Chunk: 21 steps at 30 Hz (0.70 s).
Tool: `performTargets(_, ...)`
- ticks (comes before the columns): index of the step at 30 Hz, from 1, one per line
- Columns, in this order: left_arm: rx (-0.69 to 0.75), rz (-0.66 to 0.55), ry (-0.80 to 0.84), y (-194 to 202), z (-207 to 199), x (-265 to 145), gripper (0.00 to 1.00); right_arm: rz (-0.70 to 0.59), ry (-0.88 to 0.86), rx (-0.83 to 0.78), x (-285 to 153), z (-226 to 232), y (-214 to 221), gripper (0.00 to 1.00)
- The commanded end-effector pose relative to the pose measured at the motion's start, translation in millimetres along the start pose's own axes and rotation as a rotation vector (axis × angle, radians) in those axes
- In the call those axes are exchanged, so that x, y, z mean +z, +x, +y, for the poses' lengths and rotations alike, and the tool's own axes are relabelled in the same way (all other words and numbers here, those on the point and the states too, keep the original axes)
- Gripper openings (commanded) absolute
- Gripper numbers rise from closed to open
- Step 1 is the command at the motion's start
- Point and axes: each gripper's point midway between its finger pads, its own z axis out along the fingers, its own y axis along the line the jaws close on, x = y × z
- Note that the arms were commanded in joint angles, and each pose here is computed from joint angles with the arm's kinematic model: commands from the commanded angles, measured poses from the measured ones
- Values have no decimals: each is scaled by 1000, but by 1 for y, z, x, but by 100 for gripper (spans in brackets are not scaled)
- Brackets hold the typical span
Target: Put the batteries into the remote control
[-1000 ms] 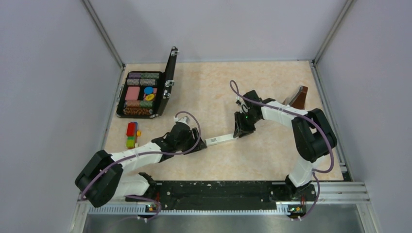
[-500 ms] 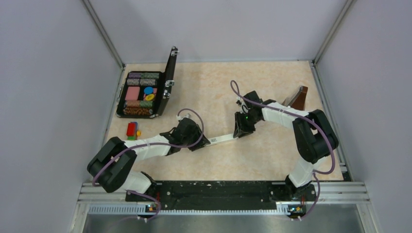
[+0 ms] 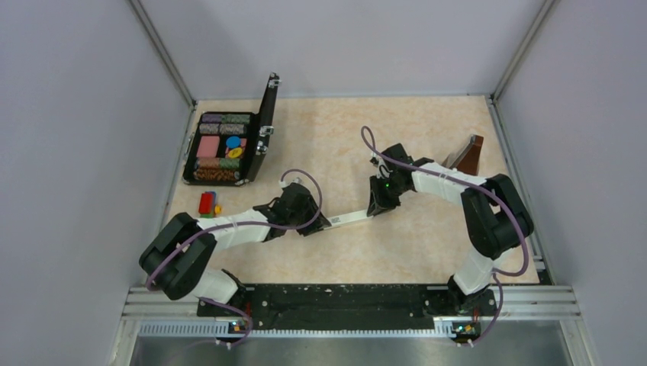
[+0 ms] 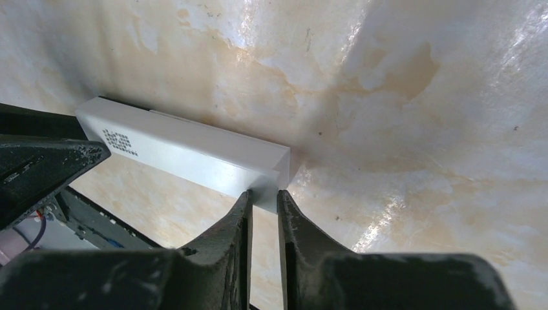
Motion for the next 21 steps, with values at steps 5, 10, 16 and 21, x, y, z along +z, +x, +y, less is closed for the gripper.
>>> performTargets(5,27,9,-54,1,10,7,31,-4,142,-58,10,-19,14,15)
performTargets(10,33,32,-30,6,7,11,29,-13,184,-68,15,-20,19,16)
performTargets(16,33,42,35,9,-4,14,29,-10,192,-85,23,-13,27,20)
performTargets(21,34,50,64,10,-8,16,28,-7,149,-73,29,-4,32,21)
